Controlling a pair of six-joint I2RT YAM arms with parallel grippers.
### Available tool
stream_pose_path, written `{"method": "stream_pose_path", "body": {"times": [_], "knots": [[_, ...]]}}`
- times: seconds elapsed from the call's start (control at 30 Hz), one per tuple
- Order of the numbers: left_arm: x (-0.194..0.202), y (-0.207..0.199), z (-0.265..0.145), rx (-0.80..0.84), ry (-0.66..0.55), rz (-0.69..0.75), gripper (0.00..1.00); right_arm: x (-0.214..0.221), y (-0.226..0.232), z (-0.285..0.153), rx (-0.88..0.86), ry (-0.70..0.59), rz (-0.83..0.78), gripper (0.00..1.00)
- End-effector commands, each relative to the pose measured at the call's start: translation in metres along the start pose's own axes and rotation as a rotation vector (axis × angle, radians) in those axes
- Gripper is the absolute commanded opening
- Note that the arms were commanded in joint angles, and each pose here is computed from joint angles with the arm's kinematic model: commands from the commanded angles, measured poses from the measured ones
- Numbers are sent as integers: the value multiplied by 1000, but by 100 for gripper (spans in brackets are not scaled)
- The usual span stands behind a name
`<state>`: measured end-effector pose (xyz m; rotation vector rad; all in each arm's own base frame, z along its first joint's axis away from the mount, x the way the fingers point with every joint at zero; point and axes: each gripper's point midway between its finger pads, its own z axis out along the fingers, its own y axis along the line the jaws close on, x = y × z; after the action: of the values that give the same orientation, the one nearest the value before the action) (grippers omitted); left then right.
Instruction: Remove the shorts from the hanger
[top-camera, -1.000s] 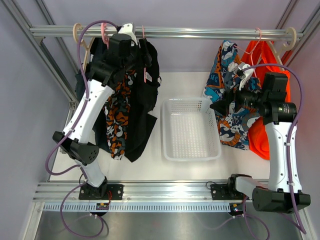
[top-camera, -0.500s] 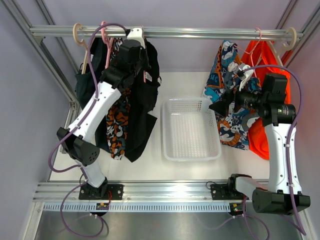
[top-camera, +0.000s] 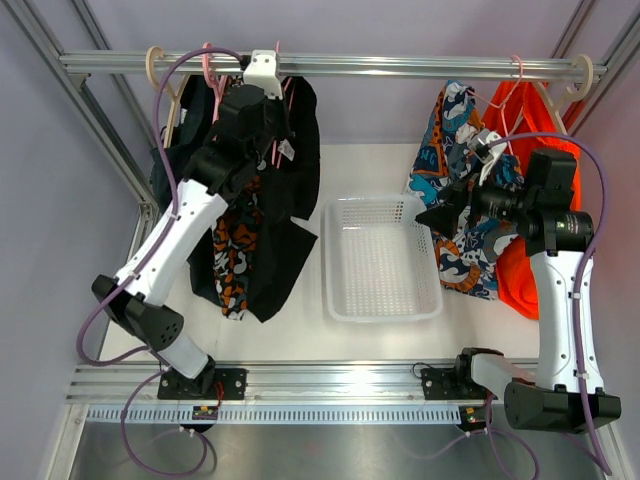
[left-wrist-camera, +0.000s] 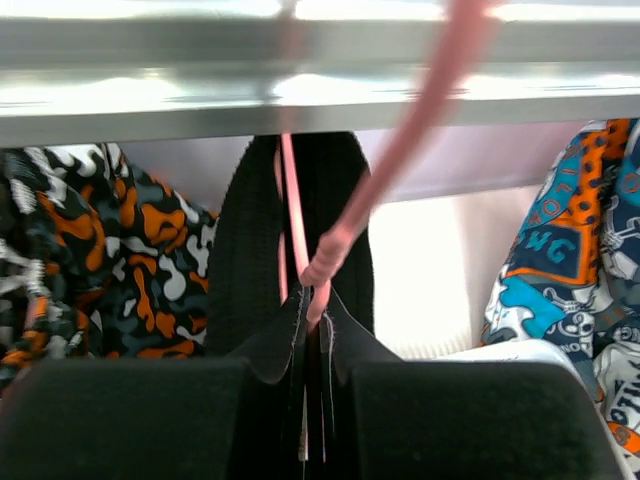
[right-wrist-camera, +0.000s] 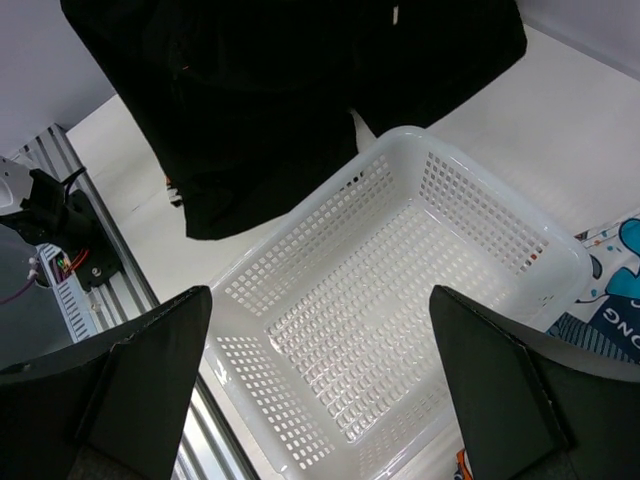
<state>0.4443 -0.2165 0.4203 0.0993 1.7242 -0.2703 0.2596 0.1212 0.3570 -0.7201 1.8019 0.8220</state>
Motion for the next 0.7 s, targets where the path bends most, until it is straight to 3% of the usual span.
{"method": "stream_pose_path", "body": {"times": [0.0, 0.33, 0.5, 0.57, 0.63, 0.67], "knots": [[-85, -8, -48, 81, -265, -40, 0, -5, 10, -1, -46, -28, -34, 100], [-58, -10, -71, 144, -188, -47, 0, 3, 30, 21, -163, 25, -108, 99], [-3, -9, -96, 204, -72, -64, 0, -5, 26, 62, -9, 76, -116, 98], [-1, -7, -120, 236, -81, -92, 0, -13, 20, 85, 56, 77, -99, 97], [27, -10, -130, 275, -29, -140, 0, -34, 19, 105, 102, 39, -55, 96], [23, -7, -148, 293, -58, -165, 0, -44, 24, 114, 139, 13, -56, 97]]}}
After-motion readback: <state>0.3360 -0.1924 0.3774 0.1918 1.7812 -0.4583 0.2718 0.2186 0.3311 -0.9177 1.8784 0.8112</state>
